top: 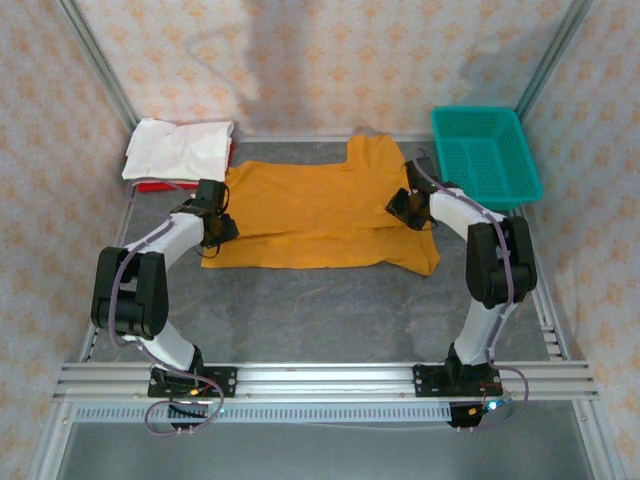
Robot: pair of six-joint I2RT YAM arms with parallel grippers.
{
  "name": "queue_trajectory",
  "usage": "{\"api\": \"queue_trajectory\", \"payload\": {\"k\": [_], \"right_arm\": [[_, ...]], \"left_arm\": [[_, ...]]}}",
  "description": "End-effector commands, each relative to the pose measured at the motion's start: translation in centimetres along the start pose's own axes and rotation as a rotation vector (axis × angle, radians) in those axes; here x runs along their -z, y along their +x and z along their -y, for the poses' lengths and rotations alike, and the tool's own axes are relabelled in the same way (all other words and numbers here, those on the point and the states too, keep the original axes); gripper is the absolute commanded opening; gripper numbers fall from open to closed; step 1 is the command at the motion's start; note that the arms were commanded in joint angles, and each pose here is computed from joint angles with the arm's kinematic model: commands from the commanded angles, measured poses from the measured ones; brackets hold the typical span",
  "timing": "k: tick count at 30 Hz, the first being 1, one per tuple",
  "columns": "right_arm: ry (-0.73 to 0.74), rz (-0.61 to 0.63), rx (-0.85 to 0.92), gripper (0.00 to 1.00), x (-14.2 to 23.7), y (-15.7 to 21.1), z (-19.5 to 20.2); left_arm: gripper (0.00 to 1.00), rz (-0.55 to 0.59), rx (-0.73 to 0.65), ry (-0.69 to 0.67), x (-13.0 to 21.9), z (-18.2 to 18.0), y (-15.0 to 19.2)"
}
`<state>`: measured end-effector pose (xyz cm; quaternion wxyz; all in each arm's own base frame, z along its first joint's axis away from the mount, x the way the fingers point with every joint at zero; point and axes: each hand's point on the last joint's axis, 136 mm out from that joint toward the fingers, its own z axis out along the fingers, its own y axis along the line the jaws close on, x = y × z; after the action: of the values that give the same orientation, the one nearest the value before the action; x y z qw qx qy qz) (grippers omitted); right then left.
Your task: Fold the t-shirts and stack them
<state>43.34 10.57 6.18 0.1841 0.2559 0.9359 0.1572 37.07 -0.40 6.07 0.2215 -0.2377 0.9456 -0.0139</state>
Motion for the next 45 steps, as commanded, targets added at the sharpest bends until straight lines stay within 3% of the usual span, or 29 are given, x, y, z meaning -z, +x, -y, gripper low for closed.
{"api": "queue_trajectory", "payload": {"k": [1, 5, 10, 18, 22, 27, 29, 35, 40, 45], "right_arm": [[-0.037, 0.021, -0.007, 0.4, -0.9, -1.3, -1.5], [-0.037, 0.016, -0.007, 0.32, -2.0, -1.9, -1.9], [-0.049, 0.032, -0.007, 0.06, -2.2, -2.6, -2.5], [-0.045, 0.063, 0.032, 0.03, -1.5, -4.5, -3.9], [-0.054, 0.051, 0.06, 0.06, -2.0, -5.3, -5.0], [-0.076, -0.033, 0.135, 0.36, -3.2, -5.3, -6.9], [-0.056, -0.031, 0.15, 0.41, -2.9, -5.9, -7.1], [-0.095, 0.015, 0.16, 0.43, 0.1, -6.7, -8.1], [-0.126, 0.111, 0.042, 0.42, 2.5, -6.6, -5.5], [-0.135, 0.045, -0.002, 0.37, 1.1, -4.1, -3.6]], "left_arm": [[0.29, 0.01, -0.007, 0.012, 0.6, 0.6, -0.3], [0.29, 0.006, -0.012, 0.007, 0.7, 0.4, 0.0], [0.29, 0.017, -0.012, -0.002, 1.0, 0.0, 0.2], [0.29, 0.003, -0.009, 0.006, 0.3, 0.2, 0.3], [0.29, 0.001, -0.011, 0.001, 0.0, 0.2, 0.3], [0.29, -0.011, -0.021, -0.011, -0.3, 0.0, 0.6], [0.29, -0.012, -0.023, -0.017, -0.4, -0.1, 0.6], [0.3, 0.0, -0.018, -0.014, -0.1, -0.2, 0.6], [0.29, 0.004, -0.021, -0.015, -0.1, -0.1, 0.4], [0.3, -0.003, -0.023, -0.009, -0.3, 0.1, 0.4]]}}
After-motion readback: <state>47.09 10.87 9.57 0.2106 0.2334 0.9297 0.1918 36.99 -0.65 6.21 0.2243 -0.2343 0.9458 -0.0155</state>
